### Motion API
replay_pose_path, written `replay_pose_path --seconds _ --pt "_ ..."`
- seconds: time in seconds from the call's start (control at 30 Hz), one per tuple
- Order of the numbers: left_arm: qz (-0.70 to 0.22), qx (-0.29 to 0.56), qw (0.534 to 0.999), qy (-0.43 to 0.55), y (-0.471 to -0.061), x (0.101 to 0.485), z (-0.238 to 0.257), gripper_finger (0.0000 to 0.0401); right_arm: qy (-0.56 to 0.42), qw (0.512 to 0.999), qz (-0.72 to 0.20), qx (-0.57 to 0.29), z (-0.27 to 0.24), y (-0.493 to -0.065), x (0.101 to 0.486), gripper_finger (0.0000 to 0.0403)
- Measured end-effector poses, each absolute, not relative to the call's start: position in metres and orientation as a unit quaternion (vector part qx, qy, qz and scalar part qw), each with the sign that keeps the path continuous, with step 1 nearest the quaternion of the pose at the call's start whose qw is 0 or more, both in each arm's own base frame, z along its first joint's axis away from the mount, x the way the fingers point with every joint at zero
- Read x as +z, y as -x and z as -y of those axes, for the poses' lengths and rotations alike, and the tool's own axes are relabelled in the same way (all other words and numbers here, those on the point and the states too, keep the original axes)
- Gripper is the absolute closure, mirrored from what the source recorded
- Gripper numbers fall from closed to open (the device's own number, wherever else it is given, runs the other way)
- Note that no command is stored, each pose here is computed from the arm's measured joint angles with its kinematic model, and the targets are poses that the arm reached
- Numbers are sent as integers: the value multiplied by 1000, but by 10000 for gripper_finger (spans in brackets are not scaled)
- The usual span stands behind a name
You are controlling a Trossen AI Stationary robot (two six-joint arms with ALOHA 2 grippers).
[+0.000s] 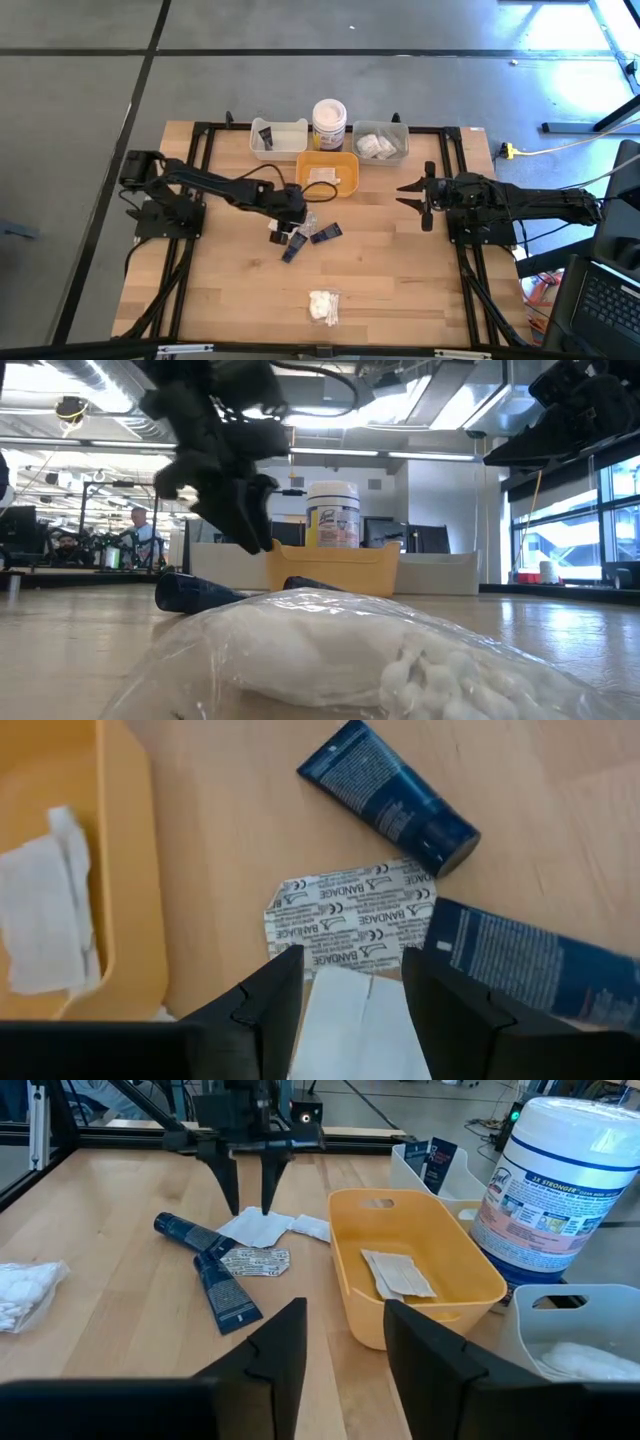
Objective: Pick & Place Travel size toiletries
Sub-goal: Put the white bandage into the yellow bin
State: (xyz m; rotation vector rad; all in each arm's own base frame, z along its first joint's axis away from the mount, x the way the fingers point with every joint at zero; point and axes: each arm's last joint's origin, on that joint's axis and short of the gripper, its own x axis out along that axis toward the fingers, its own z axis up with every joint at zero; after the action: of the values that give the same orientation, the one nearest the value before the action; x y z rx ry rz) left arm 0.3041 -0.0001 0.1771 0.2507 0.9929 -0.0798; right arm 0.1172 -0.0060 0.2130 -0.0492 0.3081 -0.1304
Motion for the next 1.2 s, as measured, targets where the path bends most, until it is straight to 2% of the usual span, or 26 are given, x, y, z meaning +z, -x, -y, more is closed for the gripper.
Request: replay_pose_path --seconds 0.43,0.9,1.2 --pt "-547 -66 822 -144 -327 152 -15 233 24 986 -153 -64 6 -117 213 247" --pt "-556 -88 814 -144 -328 143 -14 233 24 986 -153 -64 6 -117 213 229" --pt "-558 -98 812 -142 -329 139 -18 273 25 986 -153 -65 6 -117 213 218"
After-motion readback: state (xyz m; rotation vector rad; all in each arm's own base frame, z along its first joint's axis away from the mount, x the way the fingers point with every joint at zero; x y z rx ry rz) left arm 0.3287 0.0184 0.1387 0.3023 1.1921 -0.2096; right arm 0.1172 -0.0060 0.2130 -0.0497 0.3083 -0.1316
